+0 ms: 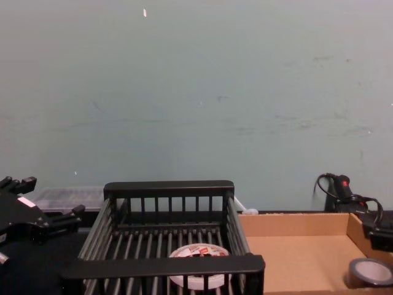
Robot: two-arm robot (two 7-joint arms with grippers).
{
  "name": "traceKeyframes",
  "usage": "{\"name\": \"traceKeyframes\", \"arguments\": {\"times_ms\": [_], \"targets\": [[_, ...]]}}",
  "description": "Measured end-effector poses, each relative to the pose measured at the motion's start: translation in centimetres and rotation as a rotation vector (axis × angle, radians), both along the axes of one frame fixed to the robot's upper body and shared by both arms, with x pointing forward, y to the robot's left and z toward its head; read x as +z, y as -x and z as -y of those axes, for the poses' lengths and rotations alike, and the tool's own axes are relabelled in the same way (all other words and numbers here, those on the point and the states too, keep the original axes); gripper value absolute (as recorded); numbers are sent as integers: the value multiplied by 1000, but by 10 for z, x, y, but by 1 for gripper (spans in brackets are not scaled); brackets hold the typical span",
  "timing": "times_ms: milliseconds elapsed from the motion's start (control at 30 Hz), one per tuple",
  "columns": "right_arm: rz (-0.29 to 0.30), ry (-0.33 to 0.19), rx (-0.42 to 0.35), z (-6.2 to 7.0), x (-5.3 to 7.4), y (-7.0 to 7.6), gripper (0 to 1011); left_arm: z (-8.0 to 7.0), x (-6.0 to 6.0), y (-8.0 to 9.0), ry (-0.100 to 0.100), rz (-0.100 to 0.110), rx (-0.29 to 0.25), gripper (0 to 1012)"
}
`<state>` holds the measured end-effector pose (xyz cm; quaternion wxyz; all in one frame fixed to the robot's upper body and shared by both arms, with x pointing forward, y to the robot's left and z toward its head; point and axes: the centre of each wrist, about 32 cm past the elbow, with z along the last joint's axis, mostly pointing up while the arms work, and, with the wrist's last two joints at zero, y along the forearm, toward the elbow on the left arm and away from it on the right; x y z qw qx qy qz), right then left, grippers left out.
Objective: Pick up the white tape and place it into the black box , Pick up the silver tape and place it into the brown box.
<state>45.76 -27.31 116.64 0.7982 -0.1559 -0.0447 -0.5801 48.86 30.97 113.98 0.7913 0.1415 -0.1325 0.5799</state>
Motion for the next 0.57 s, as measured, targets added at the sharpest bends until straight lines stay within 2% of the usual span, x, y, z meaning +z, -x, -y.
{"name": "traceKeyframes", "arguments": {"times_ms": [567], "targets": [[0,0,0,0,0,0,1002,0,0,0,0,0,0,1001]]}}
